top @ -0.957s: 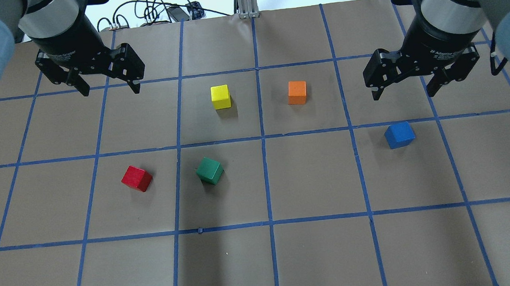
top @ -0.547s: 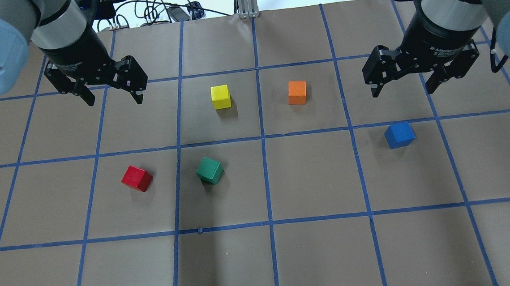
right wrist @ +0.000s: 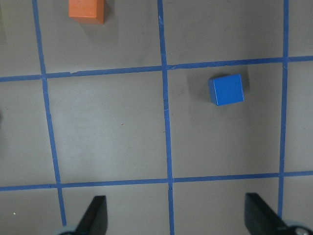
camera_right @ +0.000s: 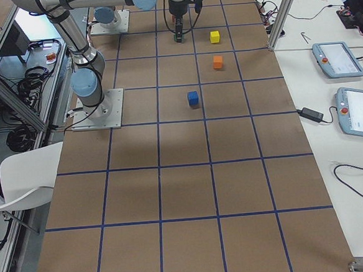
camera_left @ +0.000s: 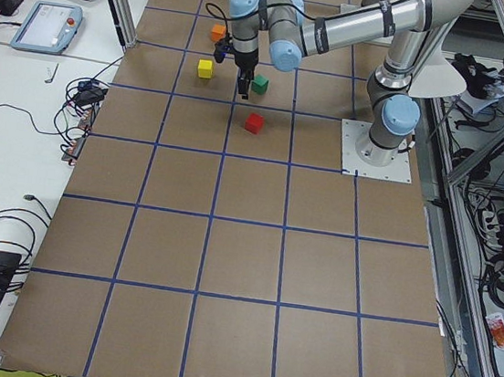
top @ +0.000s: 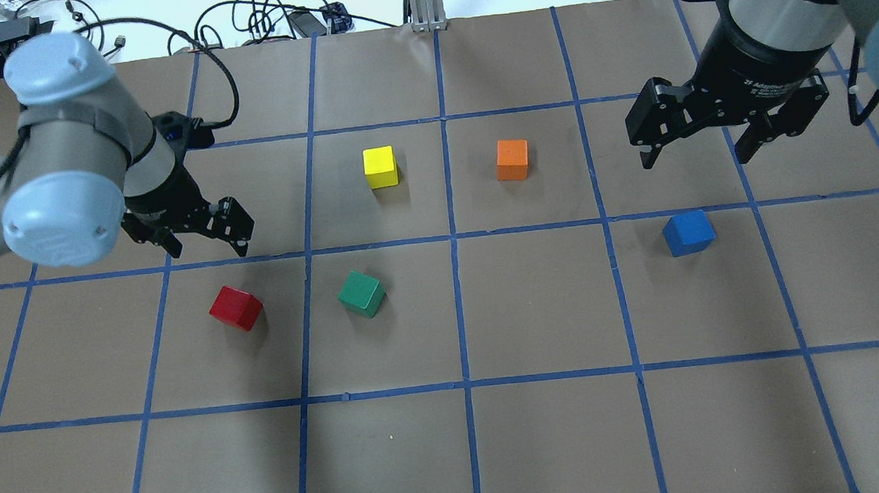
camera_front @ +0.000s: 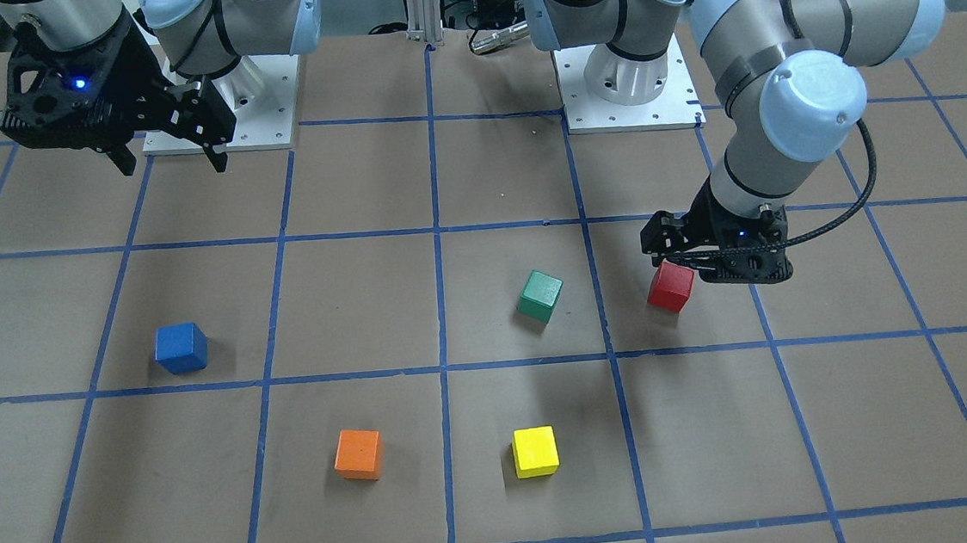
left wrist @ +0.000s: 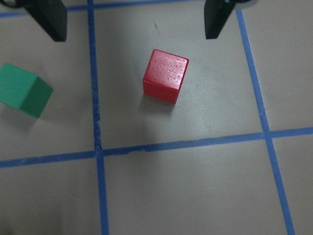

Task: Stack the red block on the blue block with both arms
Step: 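Lower the left gripper onto the red cube and close it, then carry the red cube with the left gripper toward the table center, then release the red cube at the center and raise the left gripper, then move the right gripper over the red cube and lower it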

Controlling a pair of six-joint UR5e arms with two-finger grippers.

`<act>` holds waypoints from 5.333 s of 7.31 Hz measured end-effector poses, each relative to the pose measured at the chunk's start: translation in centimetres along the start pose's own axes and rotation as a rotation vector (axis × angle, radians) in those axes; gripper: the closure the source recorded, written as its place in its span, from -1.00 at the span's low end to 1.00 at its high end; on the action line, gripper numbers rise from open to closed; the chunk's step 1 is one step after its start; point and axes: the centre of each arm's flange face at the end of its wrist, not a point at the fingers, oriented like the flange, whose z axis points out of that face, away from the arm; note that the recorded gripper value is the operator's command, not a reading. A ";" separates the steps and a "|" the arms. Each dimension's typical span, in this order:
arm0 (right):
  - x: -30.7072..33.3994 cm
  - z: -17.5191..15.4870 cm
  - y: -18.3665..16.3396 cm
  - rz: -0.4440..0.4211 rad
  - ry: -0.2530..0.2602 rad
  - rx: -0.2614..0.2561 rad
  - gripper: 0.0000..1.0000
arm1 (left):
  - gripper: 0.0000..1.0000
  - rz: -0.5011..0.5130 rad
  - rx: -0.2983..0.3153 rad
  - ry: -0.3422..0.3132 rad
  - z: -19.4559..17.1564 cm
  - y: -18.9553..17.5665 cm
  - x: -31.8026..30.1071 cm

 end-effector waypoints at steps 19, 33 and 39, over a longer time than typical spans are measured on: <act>0.6 -0.3 0.4 -0.038 0.042 -0.043 -1.00 | 1.00 -0.195 0.089 0.154 2.4 -5.9 26.6; -4.9 6.1 -4.7 0.151 0.023 0.007 -1.00 | -1.00 0.048 0.078 0.019 -17.9 -0.8 10.1; -16.3 18.1 -8.1 0.364 -0.013 0.001 -1.00 | -1.00 0.052 0.127 0.020 -23.1 2.4 7.2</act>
